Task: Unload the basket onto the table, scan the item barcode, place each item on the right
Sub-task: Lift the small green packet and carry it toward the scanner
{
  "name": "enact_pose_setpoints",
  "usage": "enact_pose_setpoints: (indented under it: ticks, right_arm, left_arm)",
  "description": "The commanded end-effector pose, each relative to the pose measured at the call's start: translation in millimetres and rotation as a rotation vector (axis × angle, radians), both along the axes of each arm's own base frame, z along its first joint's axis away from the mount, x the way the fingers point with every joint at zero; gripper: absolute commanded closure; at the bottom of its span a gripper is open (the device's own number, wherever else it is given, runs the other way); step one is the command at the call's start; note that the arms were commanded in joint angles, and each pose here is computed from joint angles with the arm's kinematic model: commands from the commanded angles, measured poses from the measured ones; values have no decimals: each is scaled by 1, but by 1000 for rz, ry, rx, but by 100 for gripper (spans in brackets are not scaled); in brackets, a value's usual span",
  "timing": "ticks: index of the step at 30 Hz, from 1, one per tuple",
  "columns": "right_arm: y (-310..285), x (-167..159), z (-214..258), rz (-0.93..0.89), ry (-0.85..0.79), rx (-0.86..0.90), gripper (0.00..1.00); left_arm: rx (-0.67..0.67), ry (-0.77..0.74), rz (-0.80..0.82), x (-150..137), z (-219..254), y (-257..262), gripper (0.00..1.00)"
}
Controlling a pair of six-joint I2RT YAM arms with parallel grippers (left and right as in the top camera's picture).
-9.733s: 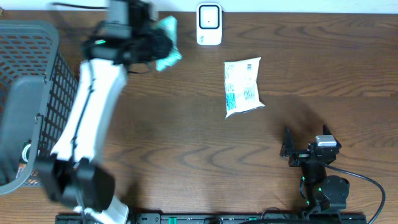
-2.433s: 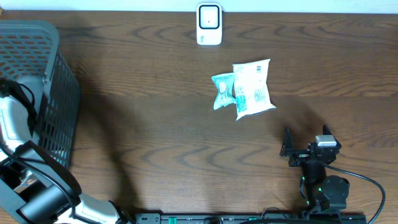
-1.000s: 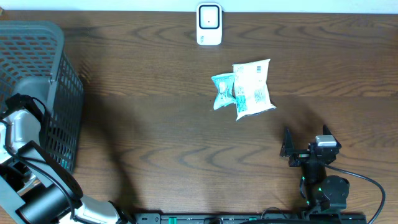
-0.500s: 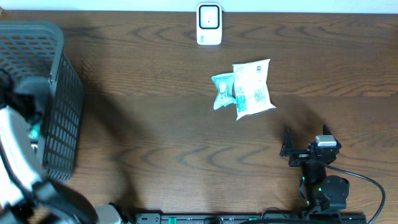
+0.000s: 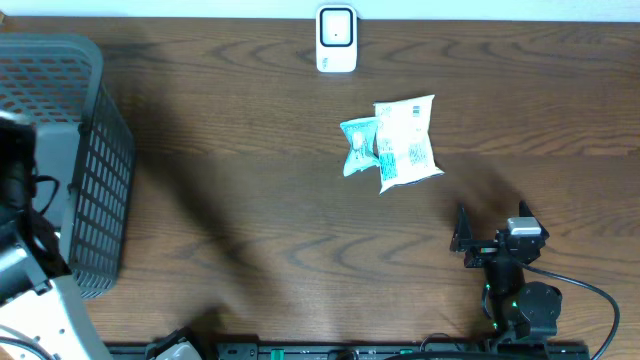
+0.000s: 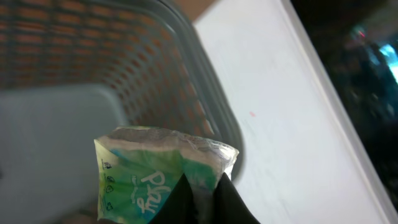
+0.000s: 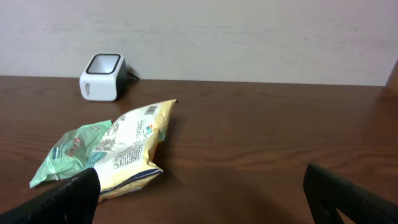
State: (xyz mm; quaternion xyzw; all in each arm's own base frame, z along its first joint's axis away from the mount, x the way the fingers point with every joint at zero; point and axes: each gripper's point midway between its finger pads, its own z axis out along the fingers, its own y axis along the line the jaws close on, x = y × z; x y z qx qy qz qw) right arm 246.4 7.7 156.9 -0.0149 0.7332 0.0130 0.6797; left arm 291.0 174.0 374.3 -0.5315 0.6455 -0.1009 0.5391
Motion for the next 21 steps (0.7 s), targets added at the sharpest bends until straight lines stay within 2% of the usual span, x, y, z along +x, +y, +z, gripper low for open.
enact_pose_setpoints:
  ticks: [1,6,10,18,21]
  right_arm:
    - [2,0,0,8,1,17,1]
    - [2,0,0,8,1,17,1]
    - [2,0,0,8,1,17,1]
    - [2,0,0,8,1,17,1]
    - [2,0,0,8,1,17,1]
  left_arm:
    - [79,-53,-193,25,20,-39,93]
    - [261,-142,-447,55,51,-100,93]
    - [279,-134,-582,71,44,-142,93]
    - [193,30,-889,119,-34,-251,93]
    - [228,99,-1010,134,-69,-293,93]
